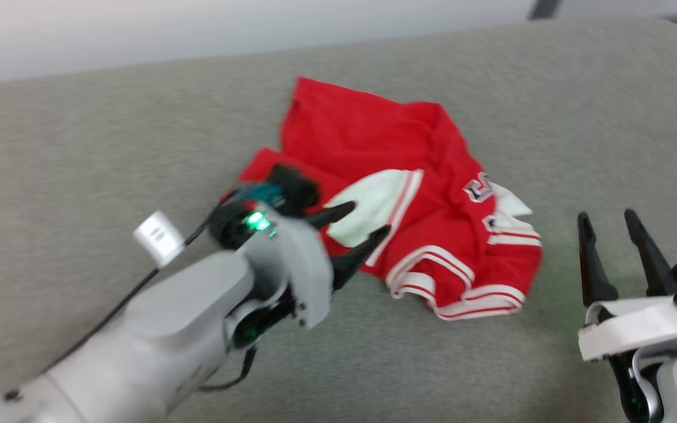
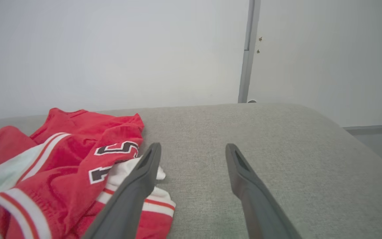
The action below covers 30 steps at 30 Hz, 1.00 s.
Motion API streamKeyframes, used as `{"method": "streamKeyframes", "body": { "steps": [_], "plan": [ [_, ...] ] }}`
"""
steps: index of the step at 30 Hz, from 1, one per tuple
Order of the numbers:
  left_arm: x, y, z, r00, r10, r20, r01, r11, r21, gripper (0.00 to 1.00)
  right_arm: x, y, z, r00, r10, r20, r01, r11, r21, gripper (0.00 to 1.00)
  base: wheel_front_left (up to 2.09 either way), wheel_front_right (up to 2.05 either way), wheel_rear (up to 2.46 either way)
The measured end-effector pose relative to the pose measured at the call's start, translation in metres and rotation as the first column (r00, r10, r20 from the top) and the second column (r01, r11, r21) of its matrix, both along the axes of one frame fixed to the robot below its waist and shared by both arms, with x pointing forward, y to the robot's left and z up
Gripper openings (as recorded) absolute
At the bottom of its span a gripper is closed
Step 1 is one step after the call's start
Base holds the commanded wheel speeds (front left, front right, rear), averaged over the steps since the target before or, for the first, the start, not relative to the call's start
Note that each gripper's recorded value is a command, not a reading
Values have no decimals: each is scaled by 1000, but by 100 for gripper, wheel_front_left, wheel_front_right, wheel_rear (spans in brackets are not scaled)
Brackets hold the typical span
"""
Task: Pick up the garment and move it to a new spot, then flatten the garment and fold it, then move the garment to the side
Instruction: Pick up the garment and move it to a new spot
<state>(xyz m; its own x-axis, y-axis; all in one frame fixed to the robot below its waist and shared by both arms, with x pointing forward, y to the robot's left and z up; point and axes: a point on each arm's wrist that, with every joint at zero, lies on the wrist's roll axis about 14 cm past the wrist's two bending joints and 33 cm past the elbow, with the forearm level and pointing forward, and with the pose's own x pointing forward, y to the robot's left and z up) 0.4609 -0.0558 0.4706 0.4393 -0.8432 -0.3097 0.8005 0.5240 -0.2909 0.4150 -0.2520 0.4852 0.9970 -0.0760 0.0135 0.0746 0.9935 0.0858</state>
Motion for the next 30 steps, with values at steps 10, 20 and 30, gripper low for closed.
{"method": "streamKeyframes", "body": {
  "steps": [10, 20, 30],
  "plan": [
    [-17, 108, -20, 897, 438, -57, -442, 889, -122, 100, 3, 23, -8, 989, 138, -47, -142, 987, -81, 100, 0, 0, 0],
    [-46, 213, -9, 667, 744, 35, -729, 662, -176, 100, -1, 27, -9, 983, 176, -59, -181, 979, -98, 100, 0, 0, 0],
    [-87, 267, 27, 500, 820, 277, -795, 562, -228, 100, -12, 16, 17, 989, 148, 17, -145, 984, -103, 100, 0, 0, 0]
  ]
}}
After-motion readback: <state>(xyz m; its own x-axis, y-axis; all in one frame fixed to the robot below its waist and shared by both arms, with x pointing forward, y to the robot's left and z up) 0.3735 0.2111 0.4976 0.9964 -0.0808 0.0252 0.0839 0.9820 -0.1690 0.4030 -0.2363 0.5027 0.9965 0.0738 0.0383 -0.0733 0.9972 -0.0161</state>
